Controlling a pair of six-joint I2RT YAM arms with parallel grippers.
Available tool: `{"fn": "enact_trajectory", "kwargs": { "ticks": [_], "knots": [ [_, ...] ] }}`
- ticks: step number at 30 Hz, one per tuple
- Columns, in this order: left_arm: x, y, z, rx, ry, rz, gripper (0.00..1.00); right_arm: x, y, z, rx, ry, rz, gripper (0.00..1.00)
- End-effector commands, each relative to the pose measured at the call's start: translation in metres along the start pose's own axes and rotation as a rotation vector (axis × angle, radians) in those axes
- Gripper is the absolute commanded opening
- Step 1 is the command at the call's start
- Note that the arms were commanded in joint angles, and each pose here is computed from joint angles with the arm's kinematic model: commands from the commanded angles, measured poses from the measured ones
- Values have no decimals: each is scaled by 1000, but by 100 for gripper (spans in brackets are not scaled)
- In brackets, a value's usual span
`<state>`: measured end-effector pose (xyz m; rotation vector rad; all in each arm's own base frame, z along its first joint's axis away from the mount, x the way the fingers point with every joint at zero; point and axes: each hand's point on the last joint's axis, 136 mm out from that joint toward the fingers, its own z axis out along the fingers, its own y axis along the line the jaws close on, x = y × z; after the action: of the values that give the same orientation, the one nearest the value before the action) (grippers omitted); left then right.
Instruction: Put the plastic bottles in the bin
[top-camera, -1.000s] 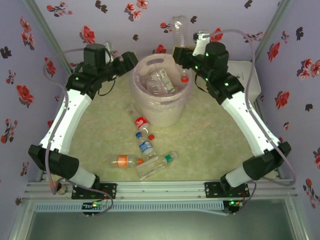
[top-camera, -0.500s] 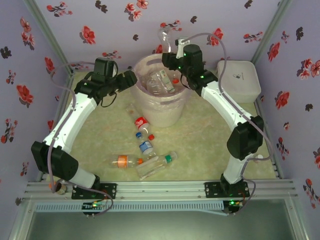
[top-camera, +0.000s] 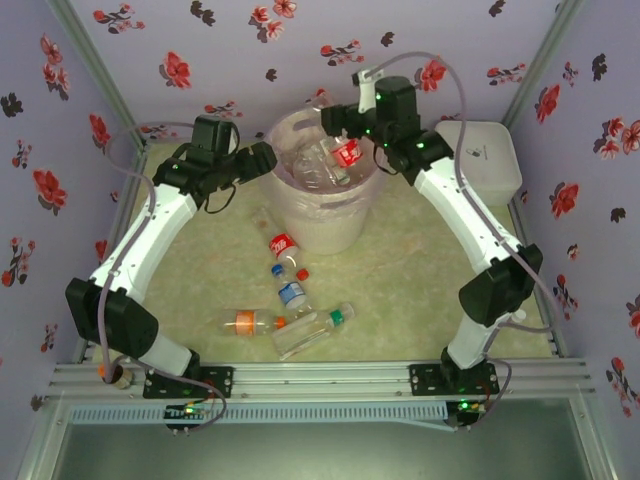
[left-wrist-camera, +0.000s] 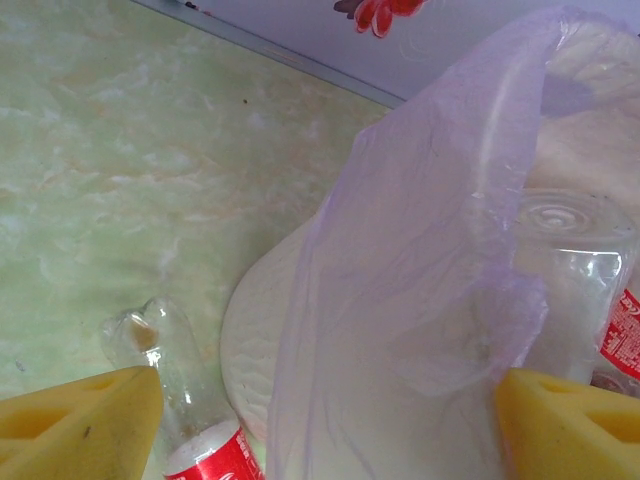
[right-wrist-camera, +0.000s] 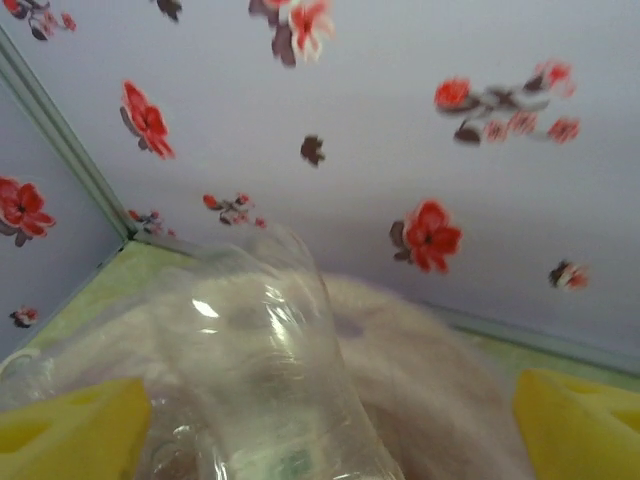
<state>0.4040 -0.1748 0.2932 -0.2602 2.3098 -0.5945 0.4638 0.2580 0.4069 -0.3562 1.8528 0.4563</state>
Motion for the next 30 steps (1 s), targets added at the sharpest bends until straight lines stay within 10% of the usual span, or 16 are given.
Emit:
{"fn": "enact_trajectory", "kwargs": {
  "ticks": [1,11,16,21,30],
  "knots": [
    [12,16,10,-76,41,51,85,-21,-9,-16,71,4,-45,81],
    [18,14,10,-81,63,111,85,-38,19,34,67,-37,-74,62],
    [22,13,11,-83,72,130,85,-40,12,65,123,-60,-75,99],
    [21,10,9,-78,70,139,85,-12,-5,86,210,22,-143,99],
    [17,8,7,-79,58,138,85,-19,-5,69,211,15,-147,60]
  ]
}}
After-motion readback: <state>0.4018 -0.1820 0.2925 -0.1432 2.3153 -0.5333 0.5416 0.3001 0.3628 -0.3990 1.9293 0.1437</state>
